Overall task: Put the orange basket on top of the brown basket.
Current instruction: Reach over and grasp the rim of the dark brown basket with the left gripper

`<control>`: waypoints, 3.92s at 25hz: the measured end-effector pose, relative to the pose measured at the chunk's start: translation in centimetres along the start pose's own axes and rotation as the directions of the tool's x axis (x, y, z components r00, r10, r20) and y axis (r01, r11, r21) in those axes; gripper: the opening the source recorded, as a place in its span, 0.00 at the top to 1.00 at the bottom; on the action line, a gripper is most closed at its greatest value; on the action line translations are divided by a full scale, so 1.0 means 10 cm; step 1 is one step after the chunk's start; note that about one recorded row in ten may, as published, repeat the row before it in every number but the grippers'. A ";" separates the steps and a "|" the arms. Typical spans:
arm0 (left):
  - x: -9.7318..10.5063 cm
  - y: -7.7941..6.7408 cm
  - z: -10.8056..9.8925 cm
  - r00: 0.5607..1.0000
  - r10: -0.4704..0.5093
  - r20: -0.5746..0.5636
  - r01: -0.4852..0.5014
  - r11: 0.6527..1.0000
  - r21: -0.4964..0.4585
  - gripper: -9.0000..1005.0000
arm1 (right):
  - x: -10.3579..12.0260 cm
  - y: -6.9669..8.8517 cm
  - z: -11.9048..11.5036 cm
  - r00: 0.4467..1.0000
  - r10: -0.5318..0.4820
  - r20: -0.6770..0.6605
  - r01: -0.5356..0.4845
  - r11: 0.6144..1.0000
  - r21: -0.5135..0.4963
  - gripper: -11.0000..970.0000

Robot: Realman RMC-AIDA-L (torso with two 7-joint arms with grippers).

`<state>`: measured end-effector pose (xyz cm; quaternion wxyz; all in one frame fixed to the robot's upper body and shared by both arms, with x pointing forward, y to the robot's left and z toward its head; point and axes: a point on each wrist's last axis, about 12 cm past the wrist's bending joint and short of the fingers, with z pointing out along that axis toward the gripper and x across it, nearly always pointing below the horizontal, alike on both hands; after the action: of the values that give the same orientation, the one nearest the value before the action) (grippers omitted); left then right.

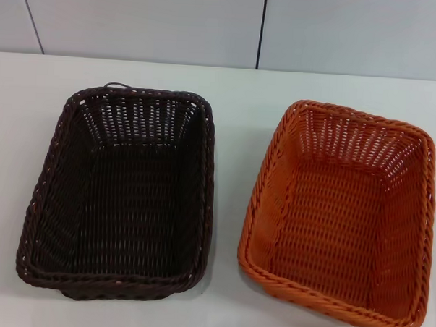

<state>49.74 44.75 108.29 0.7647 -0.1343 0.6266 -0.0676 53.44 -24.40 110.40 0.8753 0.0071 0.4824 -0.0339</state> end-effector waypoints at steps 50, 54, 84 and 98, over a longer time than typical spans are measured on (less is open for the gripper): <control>-0.19 -1.83 0.59 0.561 0.258 -0.787 0.012 0.948 0.319 0.49 | 0.05 0.00 0.19 1.000 -0.021 0.014 0.022 0.999 -0.027 0.34; -0.15 -1.92 0.54 0.607 0.291 -0.740 -0.094 0.950 0.297 0.49 | 0.06 0.01 0.19 1.000 -0.019 0.011 0.019 0.999 -0.027 0.34; 0.14 -2.01 0.19 0.512 0.283 -0.811 -0.207 0.957 0.203 0.49 | 0.06 0.02 0.14 0.999 0.032 0.007 -0.031 0.999 -0.038 0.34; 0.20 -2.05 0.16 0.486 0.294 -0.823 -0.204 0.954 0.220 0.51 | 0.05 0.03 0.17 0.999 0.037 0.012 -0.036 0.998 -0.042 0.34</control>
<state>53.03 24.79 112.67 0.3698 0.0432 0.9271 -0.0420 55.12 -24.23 110.88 0.8788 -0.0026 0.4771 -0.0078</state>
